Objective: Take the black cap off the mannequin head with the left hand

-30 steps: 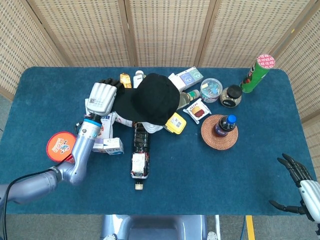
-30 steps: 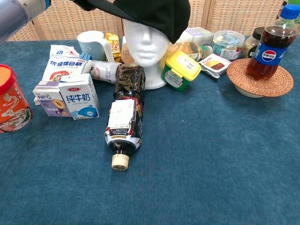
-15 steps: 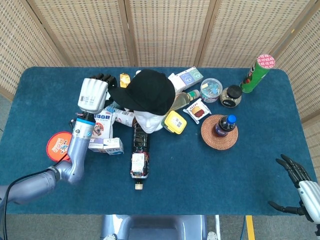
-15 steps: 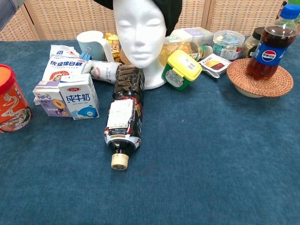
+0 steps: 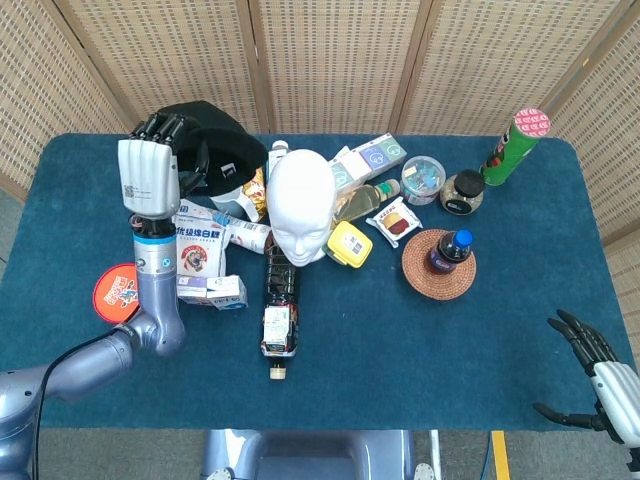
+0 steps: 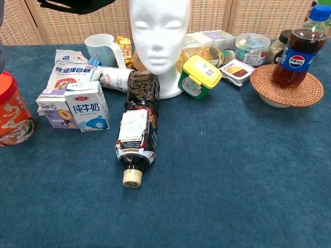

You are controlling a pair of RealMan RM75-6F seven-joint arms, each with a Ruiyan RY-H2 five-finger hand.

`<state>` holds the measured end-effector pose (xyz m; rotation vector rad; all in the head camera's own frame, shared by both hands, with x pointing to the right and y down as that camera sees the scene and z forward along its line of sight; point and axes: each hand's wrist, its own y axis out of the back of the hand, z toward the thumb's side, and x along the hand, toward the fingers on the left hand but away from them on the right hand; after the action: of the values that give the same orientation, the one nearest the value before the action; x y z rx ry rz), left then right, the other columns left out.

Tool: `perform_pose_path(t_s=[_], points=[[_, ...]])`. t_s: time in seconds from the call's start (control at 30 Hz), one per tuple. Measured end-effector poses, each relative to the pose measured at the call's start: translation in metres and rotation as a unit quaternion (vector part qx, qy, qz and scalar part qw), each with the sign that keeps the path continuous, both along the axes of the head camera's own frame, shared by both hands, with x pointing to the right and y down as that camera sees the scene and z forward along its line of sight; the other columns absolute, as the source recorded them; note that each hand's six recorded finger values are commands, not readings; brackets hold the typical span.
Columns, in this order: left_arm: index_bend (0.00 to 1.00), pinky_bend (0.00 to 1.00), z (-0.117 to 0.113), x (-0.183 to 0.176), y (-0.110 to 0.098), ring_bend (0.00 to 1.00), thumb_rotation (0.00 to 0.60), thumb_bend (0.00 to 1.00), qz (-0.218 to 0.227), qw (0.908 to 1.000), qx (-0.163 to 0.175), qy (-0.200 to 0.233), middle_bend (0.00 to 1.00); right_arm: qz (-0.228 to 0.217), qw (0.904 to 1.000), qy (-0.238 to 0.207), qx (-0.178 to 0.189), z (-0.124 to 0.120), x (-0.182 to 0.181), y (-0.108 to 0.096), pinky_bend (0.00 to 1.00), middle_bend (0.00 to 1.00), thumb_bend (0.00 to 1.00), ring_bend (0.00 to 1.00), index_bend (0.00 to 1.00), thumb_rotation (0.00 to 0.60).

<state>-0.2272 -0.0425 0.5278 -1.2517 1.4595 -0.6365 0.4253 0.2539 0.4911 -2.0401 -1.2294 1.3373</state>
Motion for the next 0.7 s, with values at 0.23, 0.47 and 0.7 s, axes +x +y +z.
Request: perform_pose_path(t_s=[0.23, 0.47, 0.7], points=[[0.76, 0.62, -0.012, -0.04, -0.006, 0.47, 0.6, 0.46, -0.023, 0.9986, 0.024, -0.04, 0.58, -0.003, 1.0, -0.002, 0.0, -0.001, -0.002, 0.002, 0.0, 0.0, 0.07, 0.0, 0.07, 0.6], [0.76, 0.62, -0.001, -0.076, -0.007, 0.47, 0.6, 0.46, -0.027, 0.9984, -0.001, -0.049, 0.58, -0.01, 0.9999, -0.004, -0.001, -0.001, -0.005, 0.003, 0.0, 0.0, 0.07, 0.0, 0.07, 0.6], [0.76, 0.62, 0.029, -0.093, 0.005, 0.47, 0.6, 0.45, 0.005, 0.9982, -0.04, -0.044, 0.58, -0.014, 0.9999, -0.002, -0.005, 0.001, -0.008, 0.004, 0.0, 0.0, 0.07, 0.0, 0.07, 0.6]])
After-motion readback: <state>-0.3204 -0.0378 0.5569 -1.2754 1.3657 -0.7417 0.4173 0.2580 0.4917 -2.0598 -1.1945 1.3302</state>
